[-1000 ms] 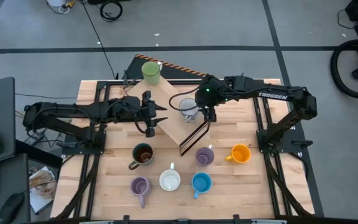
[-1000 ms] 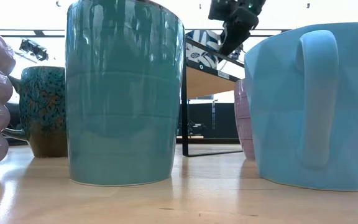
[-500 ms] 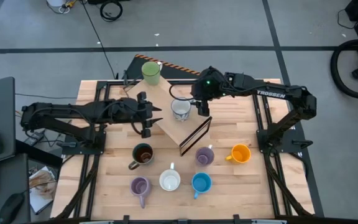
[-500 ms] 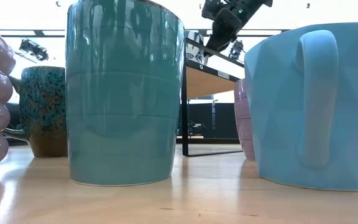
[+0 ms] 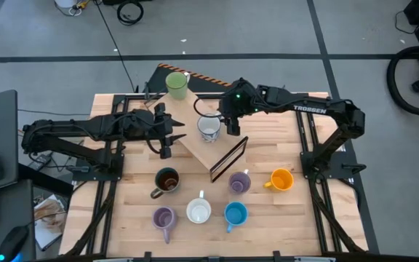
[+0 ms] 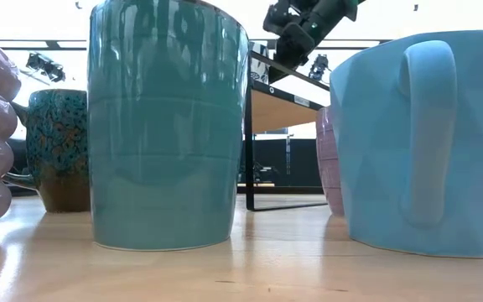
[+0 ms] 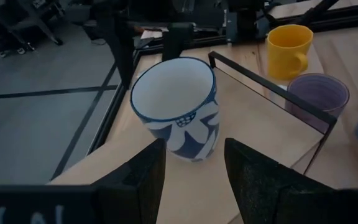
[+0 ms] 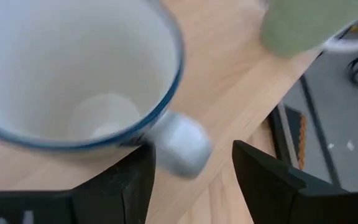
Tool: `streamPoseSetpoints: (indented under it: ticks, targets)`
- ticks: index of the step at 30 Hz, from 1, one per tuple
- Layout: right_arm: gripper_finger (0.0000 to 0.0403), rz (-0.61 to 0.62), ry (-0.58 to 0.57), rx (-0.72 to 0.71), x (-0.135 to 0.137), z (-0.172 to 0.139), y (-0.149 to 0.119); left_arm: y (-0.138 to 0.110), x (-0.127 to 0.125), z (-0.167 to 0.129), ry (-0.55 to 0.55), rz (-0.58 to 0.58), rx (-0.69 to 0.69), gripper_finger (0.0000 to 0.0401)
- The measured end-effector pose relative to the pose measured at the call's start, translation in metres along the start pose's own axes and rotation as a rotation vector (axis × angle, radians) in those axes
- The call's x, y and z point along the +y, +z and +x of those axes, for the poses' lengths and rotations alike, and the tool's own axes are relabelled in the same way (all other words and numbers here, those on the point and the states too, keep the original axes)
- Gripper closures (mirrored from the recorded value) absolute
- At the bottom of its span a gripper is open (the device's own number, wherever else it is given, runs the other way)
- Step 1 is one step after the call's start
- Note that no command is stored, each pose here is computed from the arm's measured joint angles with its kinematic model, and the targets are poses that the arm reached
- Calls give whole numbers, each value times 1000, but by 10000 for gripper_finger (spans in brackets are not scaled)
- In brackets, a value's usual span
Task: Place coffee mugs
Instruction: Put the blue patterned mug on the shelf
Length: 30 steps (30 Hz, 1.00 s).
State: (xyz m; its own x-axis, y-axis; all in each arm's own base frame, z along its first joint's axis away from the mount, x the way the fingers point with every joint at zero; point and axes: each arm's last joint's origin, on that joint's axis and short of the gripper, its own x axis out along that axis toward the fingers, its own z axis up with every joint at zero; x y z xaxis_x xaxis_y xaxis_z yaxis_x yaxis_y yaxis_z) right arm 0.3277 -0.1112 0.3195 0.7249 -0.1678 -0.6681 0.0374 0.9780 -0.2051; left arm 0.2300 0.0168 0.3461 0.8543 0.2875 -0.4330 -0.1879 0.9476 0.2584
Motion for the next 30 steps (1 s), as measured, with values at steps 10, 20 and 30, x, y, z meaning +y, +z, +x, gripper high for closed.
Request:
streamPoseSetpoints:
  ticks: [10, 20, 30]
  targets:
    - [229, 64, -17, -29, -2, 10, 3, -2, -1, 1, -16, -45, 24, 229]
    - [290, 117, -38, -22, 0, 20, 3, -4, -1, 1, -18, -68, 41, 229]
    - [354, 142, -75, -74, -2, 21, 8, -8, -7, 17, -41, -73, 94, 229]
